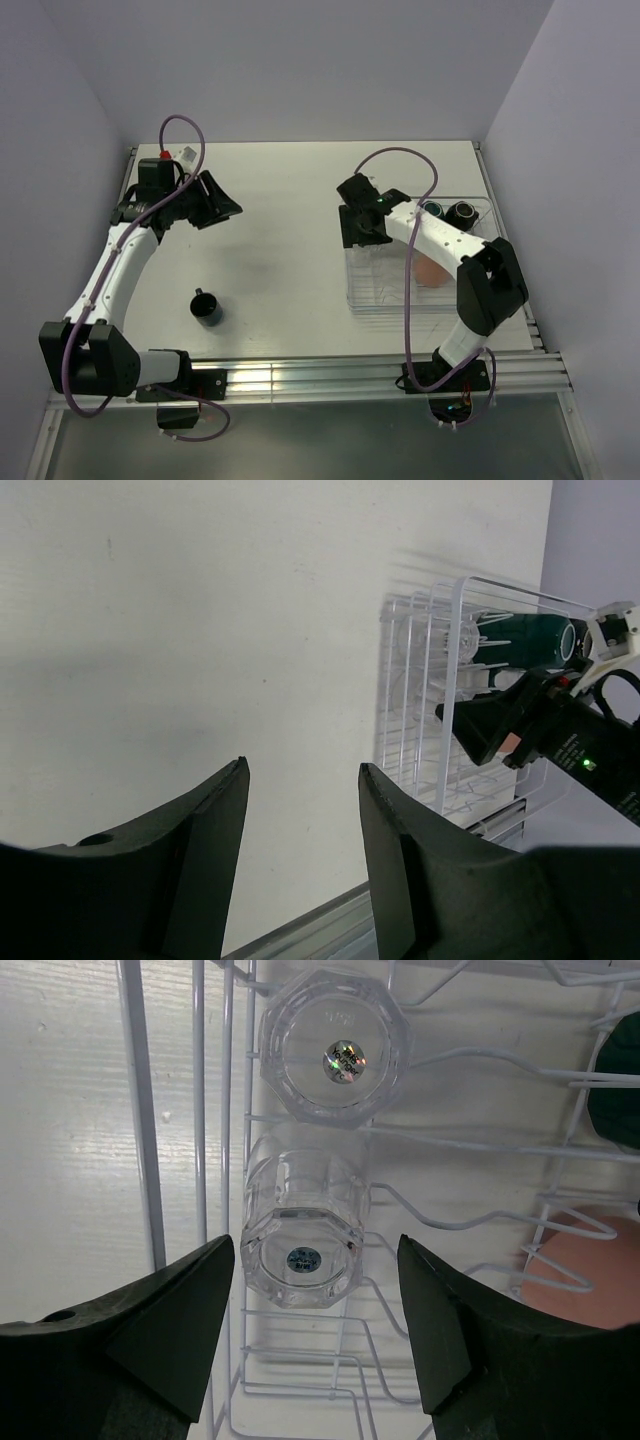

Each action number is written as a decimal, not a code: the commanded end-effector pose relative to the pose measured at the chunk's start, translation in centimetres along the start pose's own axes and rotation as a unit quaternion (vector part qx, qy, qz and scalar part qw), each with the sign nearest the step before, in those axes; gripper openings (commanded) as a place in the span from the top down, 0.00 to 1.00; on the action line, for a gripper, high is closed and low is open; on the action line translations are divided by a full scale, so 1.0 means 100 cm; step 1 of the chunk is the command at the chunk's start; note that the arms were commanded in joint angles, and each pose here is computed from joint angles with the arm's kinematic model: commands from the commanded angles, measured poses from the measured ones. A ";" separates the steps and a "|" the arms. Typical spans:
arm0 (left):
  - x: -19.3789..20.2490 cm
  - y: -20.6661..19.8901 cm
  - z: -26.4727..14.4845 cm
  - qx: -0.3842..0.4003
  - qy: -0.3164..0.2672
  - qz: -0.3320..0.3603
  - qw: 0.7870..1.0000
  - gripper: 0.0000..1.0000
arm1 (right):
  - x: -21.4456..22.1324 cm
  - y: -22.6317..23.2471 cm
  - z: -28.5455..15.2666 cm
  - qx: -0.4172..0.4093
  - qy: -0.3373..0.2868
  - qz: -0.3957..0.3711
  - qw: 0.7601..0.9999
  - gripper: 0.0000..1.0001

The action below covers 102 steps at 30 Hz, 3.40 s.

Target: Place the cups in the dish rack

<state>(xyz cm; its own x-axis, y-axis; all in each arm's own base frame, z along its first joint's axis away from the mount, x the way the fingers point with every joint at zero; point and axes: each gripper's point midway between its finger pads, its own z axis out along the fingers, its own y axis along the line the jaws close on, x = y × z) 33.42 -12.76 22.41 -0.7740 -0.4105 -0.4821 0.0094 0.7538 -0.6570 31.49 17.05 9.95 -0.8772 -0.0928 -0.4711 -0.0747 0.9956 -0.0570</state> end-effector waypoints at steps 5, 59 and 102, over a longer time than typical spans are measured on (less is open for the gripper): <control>0.008 0.011 -0.018 -0.033 -0.022 0.016 0.999 0.46 | -0.020 0.004 -0.025 -0.012 -0.043 0.010 0.999 0.29; 0.020 0.021 -0.008 -0.036 0.001 0.014 0.999 0.47 | -0.009 0.009 -0.002 0.001 0.000 -0.032 0.999 0.35; 0.025 0.026 -0.003 -0.038 0.012 0.015 0.999 0.47 | -0.002 0.013 -0.006 -0.014 0.036 -0.075 0.996 0.54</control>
<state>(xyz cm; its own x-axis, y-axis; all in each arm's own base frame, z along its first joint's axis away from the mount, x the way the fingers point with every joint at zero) 30.96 -11.49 19.49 -0.7951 -0.4027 -0.4535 -0.0604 0.7965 -0.6016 30.42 17.69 9.90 -0.8981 -0.2296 -0.3750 -0.2113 0.9733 -0.0900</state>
